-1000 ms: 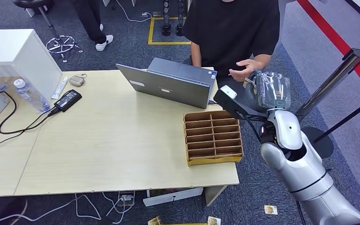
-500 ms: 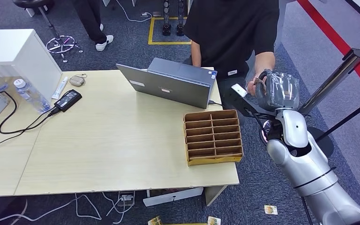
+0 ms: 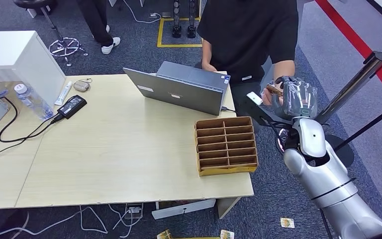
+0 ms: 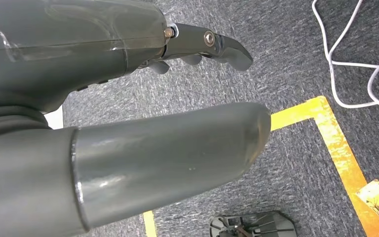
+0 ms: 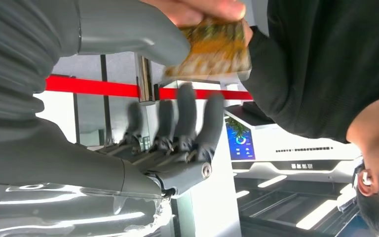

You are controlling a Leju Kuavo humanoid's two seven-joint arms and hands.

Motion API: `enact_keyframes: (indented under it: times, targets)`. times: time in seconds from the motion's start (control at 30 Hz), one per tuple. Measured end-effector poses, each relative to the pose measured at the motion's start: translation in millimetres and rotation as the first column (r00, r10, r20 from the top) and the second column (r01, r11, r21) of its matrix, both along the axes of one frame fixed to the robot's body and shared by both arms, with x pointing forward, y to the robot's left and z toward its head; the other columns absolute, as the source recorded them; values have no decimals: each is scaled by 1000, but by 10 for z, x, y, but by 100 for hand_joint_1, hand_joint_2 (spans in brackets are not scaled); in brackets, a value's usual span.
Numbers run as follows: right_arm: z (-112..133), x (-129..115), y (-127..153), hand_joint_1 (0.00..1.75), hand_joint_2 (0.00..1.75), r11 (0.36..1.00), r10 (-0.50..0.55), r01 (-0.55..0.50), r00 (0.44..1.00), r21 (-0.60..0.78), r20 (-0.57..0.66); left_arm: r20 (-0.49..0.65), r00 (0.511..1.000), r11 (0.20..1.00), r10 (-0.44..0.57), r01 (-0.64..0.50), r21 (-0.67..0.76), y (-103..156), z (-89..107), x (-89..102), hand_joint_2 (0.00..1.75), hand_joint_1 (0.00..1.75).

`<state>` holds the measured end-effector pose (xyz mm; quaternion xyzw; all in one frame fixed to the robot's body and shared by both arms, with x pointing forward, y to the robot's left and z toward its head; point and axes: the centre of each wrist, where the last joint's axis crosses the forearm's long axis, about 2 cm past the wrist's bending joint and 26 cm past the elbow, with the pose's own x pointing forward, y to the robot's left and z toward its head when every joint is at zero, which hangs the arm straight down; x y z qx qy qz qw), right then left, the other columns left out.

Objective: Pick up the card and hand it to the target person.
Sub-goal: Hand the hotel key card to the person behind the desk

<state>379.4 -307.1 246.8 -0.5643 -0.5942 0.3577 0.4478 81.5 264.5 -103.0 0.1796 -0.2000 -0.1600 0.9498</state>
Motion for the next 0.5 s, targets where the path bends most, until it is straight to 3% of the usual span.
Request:
enact_keyframes:
  times: [0.3, 0.5]
  targets:
    - [-71, -1, -25, 0, 175, 1000, -12, 12, 1000, 8, -7, 0, 1000, 1000, 0, 0, 0, 0, 0, -1, 0, 0]
    - [-139, -62, -42, 0, 175, 992, 5, -14, 998, 124, 68, -2, 1000, 1000, 6, -6, -1, 0, 0, -2, 0, 0]
